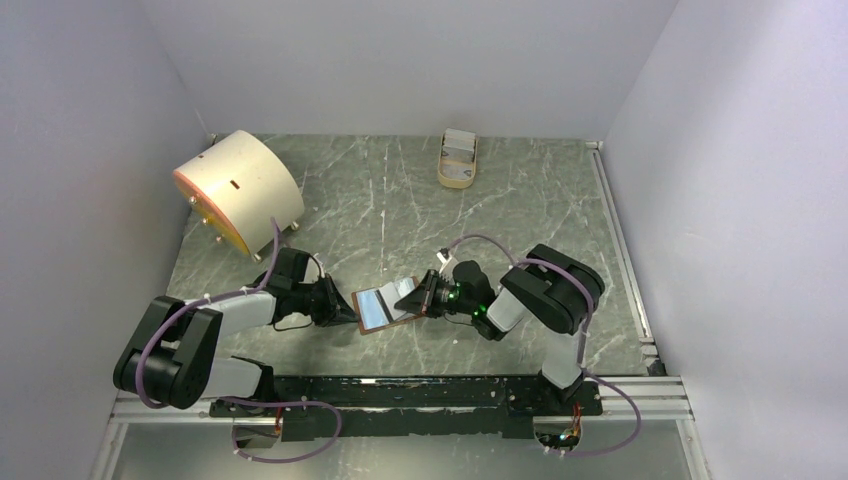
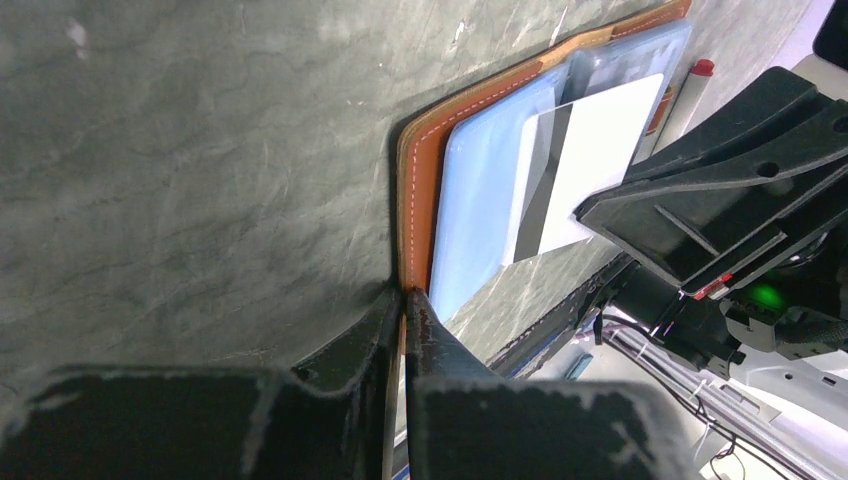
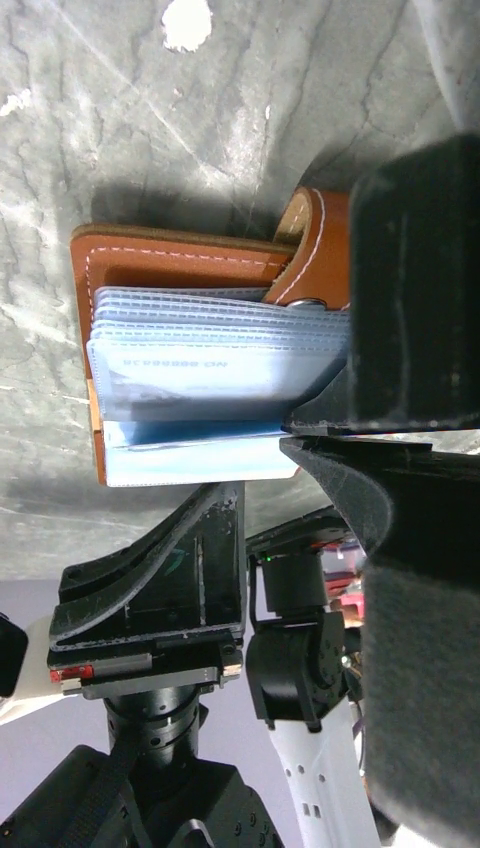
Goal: Put the credit cards into the card holder
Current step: Insert the credit card into the card holder.
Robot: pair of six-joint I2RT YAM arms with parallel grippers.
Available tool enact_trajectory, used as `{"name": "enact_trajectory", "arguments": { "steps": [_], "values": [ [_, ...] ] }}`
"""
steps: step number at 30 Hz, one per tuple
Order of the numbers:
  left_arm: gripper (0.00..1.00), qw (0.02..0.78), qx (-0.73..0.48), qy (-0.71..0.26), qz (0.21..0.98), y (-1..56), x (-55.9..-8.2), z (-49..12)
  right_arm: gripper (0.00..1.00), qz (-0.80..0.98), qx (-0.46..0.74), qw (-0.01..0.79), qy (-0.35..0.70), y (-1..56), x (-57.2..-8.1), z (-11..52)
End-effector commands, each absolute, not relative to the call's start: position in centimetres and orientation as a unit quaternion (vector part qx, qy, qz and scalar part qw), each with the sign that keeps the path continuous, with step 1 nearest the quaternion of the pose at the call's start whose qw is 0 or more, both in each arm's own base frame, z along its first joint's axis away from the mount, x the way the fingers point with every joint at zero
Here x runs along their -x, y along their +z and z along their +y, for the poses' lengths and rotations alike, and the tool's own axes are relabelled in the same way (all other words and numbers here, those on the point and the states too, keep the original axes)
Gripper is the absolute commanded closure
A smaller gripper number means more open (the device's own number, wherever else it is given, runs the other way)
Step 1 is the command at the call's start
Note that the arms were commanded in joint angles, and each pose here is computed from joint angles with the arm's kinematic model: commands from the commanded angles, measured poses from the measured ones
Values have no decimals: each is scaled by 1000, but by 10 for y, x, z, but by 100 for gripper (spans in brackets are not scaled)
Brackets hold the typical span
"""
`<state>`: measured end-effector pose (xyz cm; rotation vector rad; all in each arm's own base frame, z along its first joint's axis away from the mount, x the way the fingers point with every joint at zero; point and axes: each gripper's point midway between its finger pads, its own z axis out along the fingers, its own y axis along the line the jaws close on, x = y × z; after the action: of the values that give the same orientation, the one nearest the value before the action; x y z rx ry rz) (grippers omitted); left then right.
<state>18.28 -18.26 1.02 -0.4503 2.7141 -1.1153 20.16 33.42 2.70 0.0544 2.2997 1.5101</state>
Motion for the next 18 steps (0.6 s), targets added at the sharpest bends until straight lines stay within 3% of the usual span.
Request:
{"name": "enact_trajectory", "arguments": {
  "steps": [1,18],
  "values": [
    [91,89,149,-370,913,5,-182,-179,93,804,-21,188,563,32,-197,341],
    [91,87,151,-382,908,9,-177,-181,96,792,-62,209,571,35,-209,341]
  ]
}}
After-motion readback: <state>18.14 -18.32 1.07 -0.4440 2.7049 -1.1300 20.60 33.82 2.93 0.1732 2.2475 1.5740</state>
